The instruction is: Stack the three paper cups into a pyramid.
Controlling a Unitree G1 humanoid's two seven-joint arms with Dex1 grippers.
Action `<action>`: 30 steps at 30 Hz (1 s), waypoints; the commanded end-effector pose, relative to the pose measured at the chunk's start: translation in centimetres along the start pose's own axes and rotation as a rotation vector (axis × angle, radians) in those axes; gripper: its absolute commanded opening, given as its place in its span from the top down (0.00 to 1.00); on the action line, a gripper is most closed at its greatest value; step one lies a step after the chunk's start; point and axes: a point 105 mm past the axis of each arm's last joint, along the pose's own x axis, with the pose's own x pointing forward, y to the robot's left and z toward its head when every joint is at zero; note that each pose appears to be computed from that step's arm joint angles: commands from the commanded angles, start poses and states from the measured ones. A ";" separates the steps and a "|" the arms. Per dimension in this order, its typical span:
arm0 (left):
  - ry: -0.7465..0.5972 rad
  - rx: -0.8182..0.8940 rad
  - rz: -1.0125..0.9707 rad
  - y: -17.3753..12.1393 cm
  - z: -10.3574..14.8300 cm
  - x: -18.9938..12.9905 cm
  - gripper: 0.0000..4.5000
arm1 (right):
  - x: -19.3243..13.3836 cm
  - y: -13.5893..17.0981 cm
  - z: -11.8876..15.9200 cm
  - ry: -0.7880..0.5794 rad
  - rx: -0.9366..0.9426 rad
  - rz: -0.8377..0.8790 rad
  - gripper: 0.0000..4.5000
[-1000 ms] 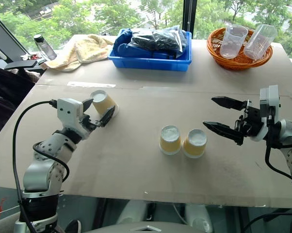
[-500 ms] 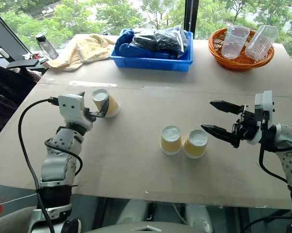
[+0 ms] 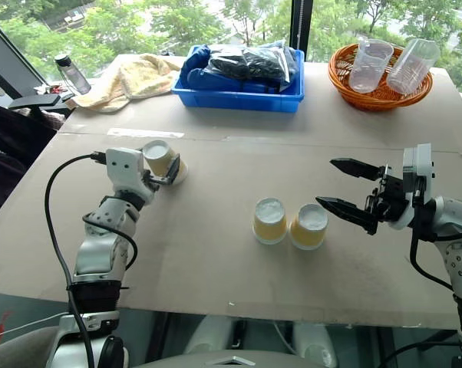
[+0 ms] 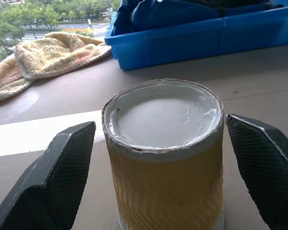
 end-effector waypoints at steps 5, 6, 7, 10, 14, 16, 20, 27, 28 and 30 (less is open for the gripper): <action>-0.058 0.010 -0.007 0.3 1.3 0.2 0.00 | 0.0 0.4 1.2 -0.034 -0.060 0.010 0.02; -0.062 0.012 -0.009 0.2 1.4 0.2 0.12 | 0.0 0.4 1.2 -0.034 -0.060 0.010 0.00; -0.073 0.012 -0.016 0.1 1.6 0.2 0.15 | 0.0 0.4 1.2 -0.034 -0.059 0.010 0.00; -0.103 0.013 -0.044 -0.3 2.3 0.2 0.26 | 0.0 0.5 1.2 -0.033 -0.059 0.009 0.00; -0.155 -0.011 -0.109 -1.5 3.6 0.0 0.26 | -0.1 0.4 1.2 -0.030 -0.064 0.003 0.00; -0.191 -0.042 -0.212 -3.3 4.8 -0.3 0.26 | -0.3 0.3 1.4 -0.033 -0.067 -0.005 0.00; -0.257 -0.082 -0.607 -9.8 8.3 -1.9 0.26 | -2.0 0.1 2.3 -0.064 -0.086 -0.002 0.00; -0.280 -0.039 -1.020 -15.6 12.1 -3.7 0.26 | -5.7 -0.1 2.1 -0.039 -0.092 -0.053 0.00; -0.285 -0.031 -1.079 -16.4 12.5 -4.0 0.26 | -6.2 0.0 1.9 -0.026 -0.093 -0.067 0.00; -0.294 -0.029 -1.179 -17.7 13.3 -4.5 0.26 | -6.9 0.1 1.6 -0.006 -0.095 -0.091 0.00</action>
